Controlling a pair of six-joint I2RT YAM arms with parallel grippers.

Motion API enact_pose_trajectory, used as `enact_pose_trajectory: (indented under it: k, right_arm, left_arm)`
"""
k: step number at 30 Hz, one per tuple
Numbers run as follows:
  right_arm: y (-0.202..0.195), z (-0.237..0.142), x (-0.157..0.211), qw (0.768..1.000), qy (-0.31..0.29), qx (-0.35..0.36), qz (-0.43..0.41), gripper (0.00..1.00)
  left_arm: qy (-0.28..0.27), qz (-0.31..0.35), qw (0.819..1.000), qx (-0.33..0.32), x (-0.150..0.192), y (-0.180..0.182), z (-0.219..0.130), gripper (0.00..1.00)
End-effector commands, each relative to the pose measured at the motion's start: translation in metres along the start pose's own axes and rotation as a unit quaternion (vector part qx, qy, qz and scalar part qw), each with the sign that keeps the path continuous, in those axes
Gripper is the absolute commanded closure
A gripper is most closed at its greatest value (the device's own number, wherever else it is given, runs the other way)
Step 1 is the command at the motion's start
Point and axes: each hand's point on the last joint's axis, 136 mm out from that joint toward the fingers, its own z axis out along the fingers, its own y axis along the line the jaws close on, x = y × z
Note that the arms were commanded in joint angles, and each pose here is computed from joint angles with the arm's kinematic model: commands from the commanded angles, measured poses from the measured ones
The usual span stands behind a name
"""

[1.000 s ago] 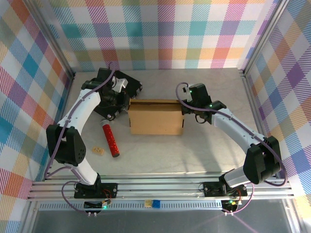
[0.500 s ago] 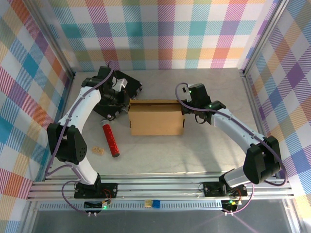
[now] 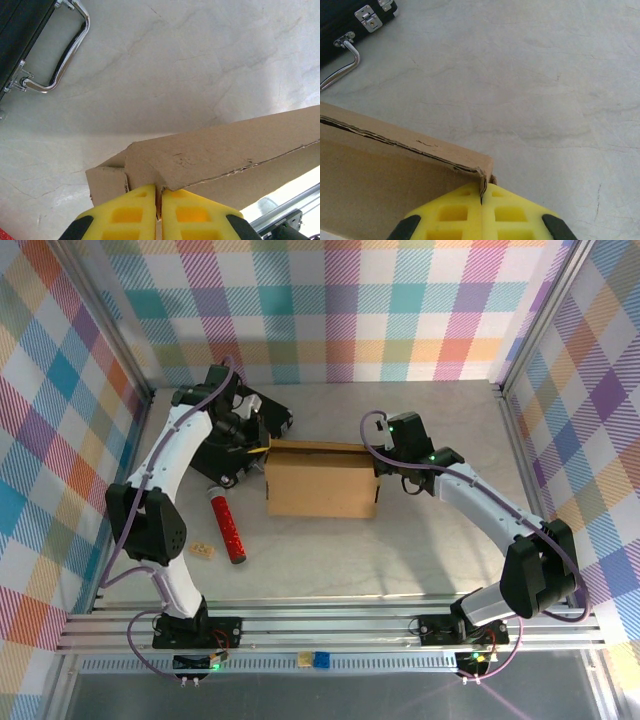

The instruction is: Fold the paper box

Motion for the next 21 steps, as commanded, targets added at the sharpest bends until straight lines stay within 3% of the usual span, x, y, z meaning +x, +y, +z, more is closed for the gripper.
enact_pose_trajectory:
  k: [1, 11, 21]
  right_arm:
    - [0.01, 0.004, -0.004, 1.0, 0.0, -0.014, -0.02, 1.0]
    - [0.01, 0.003, -0.006, 0.999, 0.002, -0.013, -0.033, 1.0]
    - [0.011, 0.0, -0.019, 0.999, -0.019, -0.011, -0.036, 1.0]
  left_arm:
    - [0.027, -0.012, 1.0, 0.008, 0.01, -0.013, -0.004, 0.9]
    - [0.057, -0.037, 0.998, 0.006, 0.01, -0.018, -0.008, 0.88]
    - [0.054, -0.039, 0.998, 0.019, 0.007, -0.025, -0.01, 0.89]
